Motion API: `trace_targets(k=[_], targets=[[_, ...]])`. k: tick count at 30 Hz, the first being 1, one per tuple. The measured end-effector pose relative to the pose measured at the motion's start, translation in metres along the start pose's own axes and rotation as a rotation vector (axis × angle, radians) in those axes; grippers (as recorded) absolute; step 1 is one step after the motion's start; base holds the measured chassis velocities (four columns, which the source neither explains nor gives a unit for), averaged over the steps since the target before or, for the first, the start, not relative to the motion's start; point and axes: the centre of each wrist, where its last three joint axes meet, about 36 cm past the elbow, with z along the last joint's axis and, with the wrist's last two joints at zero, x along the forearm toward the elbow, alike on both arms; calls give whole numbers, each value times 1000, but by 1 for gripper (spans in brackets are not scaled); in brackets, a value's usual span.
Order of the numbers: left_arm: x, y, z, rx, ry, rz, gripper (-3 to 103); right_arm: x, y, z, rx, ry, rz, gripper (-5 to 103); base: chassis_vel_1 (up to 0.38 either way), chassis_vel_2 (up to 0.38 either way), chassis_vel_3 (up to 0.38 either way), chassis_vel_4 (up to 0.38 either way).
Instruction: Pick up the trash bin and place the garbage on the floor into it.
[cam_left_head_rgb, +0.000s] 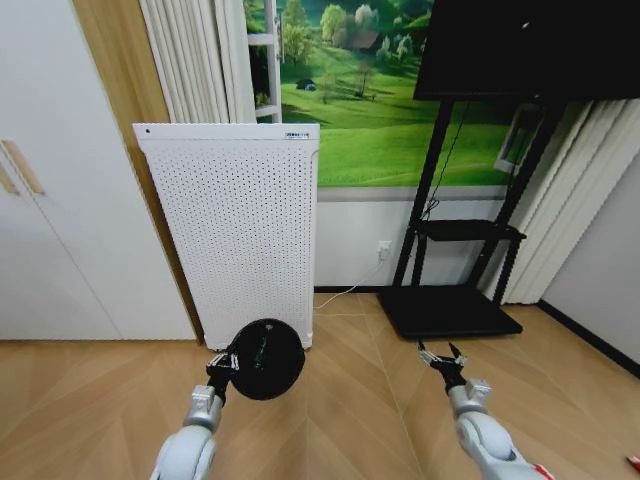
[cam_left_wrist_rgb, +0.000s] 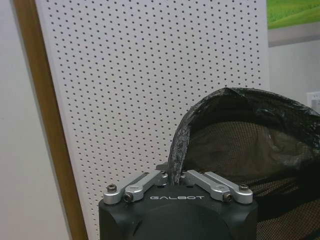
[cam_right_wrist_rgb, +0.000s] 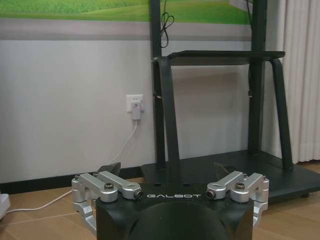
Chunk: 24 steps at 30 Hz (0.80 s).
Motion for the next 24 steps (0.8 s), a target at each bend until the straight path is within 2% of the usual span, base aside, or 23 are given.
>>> trace_targets(k=[5, 10, 24], targets=[[6, 17, -11, 4, -19, -39, 3, 12, -15, -6, 22, 3, 63, 100, 0, 0, 0, 0], [10, 33, -14, 2, -25, -80, 3, 23, -27, -9, 72, -17, 49, 100, 0, 0, 0, 0], [4, 29, -12, 9, -26, -74, 3, 19, -22, -3, 56, 1, 43, 100, -7, -4, 7, 11]])
